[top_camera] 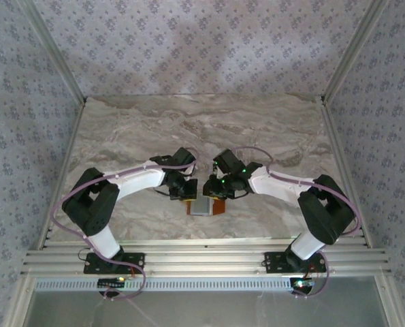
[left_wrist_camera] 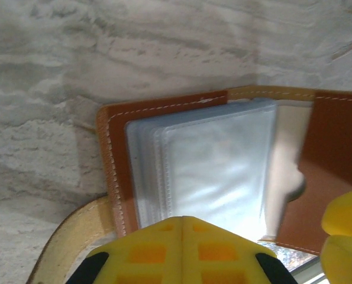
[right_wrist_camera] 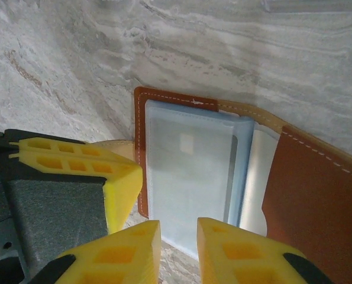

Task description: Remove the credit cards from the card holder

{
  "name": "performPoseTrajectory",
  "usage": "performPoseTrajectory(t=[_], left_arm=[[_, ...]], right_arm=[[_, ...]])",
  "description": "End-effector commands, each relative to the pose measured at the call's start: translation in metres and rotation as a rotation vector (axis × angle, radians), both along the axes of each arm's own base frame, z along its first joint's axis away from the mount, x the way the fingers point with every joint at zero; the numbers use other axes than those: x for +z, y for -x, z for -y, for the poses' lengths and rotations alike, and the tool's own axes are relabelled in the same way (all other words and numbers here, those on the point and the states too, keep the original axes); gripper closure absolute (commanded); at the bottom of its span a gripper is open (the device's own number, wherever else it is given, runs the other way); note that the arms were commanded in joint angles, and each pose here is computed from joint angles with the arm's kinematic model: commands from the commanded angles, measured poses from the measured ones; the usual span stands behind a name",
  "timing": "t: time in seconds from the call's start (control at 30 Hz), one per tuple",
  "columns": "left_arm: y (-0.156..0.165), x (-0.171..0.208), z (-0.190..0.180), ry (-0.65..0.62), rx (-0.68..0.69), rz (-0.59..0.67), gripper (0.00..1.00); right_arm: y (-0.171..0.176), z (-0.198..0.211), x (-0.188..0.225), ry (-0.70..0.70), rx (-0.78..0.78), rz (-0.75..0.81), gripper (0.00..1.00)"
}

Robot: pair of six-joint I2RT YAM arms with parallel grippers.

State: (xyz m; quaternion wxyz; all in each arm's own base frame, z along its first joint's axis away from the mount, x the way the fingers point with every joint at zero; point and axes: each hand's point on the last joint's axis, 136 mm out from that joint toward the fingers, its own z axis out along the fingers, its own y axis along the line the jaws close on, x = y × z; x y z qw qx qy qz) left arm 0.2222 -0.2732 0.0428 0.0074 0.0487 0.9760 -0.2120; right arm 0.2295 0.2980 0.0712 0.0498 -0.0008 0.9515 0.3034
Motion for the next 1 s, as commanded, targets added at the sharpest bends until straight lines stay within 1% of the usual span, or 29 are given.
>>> performPoseTrajectory(t=[0.0,0.1,0.33,0.5,0.67,0.73,0.83,0.97], left_arm=[[0.002,-0.005,-0.009,-0.028,0.022,-0.002,0.93],[0.004,-0.010,-0.013,-0.032,0.031,-0.013,0.94],[0.005,-0.014,-0.020,-0.024,0.058,-0.012,0.95],[0.003,-0.012,-0.026,-0.009,0.079,-0.006,0.95],[-0.003,-0.004,-0.024,0.064,0.102,-0.002,0.95],[-0.005,-0.001,-0.026,0.075,0.110,0.003,0.94],[-0.008,0.000,-0.031,0.065,0.124,0.013,0.94],[-0.005,-0.008,-0.038,0.030,0.113,-0.003,0.94]], right_arm=[[0.002,0.002,-0.004,0.077,0.004,0.013,0.74],[0.002,-0.002,-0.001,0.110,0.028,0.019,0.72],[0.003,-0.027,0.000,0.060,0.050,-0.001,0.72],[0.003,-0.037,-0.002,0.043,0.057,-0.015,0.72],[0.004,-0.042,-0.007,0.038,0.060,-0.033,0.72],[0.003,-0.043,-0.008,0.037,0.058,-0.036,0.72],[0.003,-0.043,-0.008,0.037,0.058,-0.038,0.72],[0.003,-0.047,-0.007,0.022,0.055,-0.045,0.73]])
